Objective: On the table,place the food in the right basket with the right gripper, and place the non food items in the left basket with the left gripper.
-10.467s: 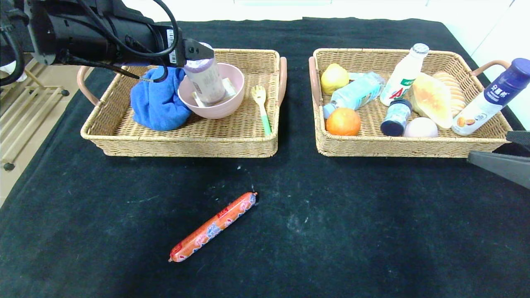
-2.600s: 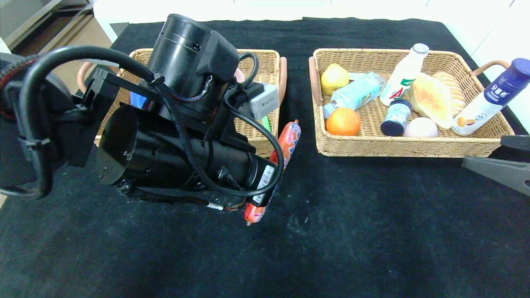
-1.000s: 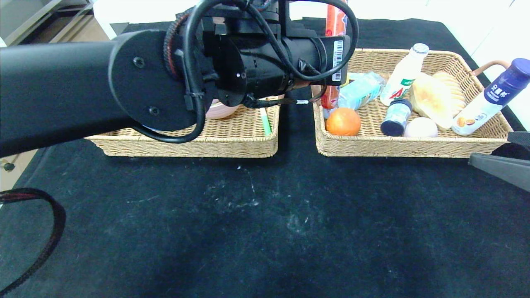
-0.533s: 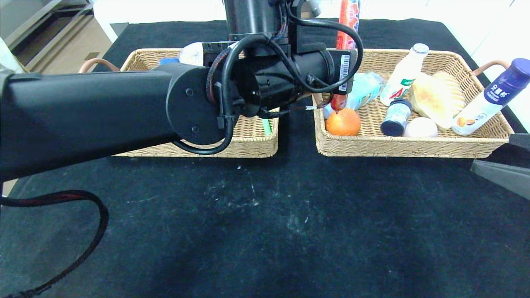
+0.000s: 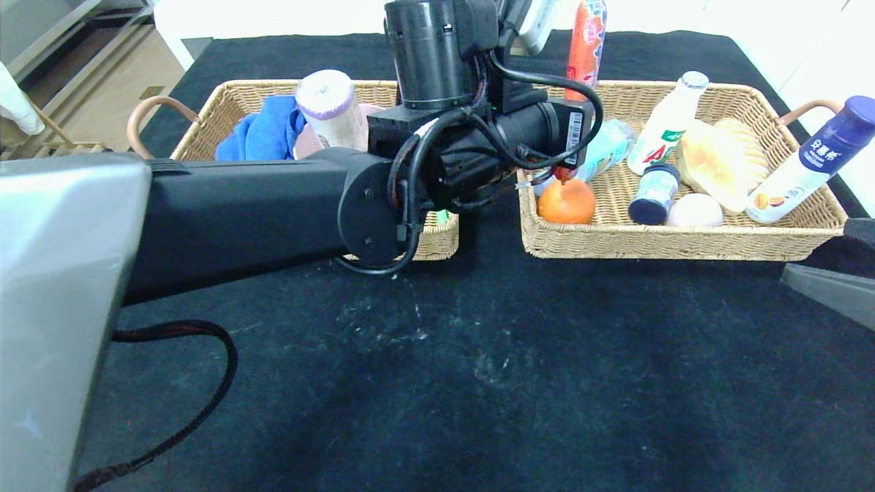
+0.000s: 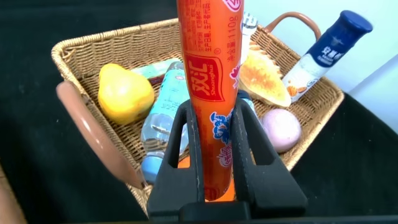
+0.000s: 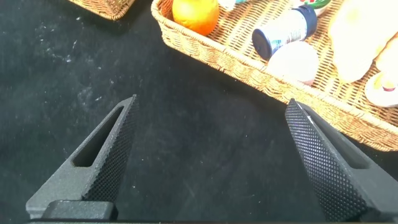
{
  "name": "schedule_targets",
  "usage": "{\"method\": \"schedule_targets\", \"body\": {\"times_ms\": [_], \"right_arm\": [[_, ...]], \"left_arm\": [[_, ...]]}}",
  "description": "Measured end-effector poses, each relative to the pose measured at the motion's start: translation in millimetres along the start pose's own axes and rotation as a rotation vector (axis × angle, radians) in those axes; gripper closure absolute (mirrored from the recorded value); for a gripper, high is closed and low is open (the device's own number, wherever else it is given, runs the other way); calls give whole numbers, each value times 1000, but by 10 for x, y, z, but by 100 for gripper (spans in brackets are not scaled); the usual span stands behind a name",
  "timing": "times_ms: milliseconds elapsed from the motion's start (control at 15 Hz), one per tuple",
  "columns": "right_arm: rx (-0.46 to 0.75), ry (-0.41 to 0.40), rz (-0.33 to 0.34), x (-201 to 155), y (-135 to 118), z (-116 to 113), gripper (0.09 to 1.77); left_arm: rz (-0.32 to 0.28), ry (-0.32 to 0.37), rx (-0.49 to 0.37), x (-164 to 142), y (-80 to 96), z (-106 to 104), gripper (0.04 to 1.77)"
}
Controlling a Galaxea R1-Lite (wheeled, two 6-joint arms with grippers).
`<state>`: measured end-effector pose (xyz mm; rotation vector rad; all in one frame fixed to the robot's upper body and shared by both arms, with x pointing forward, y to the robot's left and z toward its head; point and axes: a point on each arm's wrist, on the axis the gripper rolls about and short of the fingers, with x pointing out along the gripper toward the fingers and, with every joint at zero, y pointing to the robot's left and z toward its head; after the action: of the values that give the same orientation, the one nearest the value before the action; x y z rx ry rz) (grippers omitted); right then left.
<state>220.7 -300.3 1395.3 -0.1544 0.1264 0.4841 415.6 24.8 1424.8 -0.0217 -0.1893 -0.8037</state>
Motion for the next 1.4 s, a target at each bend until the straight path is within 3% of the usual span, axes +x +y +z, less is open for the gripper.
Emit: {"method": "schedule_targets", "body": {"times_ms": [400, 667, 867, 1400], "right_arm": [[1, 7, 1, 14, -1, -13, 15], [2, 8, 0, 23, -6, -14, 15], [2, 8, -1, 28, -9, -13, 15], [3, 10, -2, 33, -11, -14, 15]], "left_arm": [[11, 10, 13, 47, 60, -93, 146], [14, 17, 32, 49, 79, -106, 94], [14, 27, 32, 49, 80, -119, 67], [16, 33, 32, 44, 80, -117, 31]]}}
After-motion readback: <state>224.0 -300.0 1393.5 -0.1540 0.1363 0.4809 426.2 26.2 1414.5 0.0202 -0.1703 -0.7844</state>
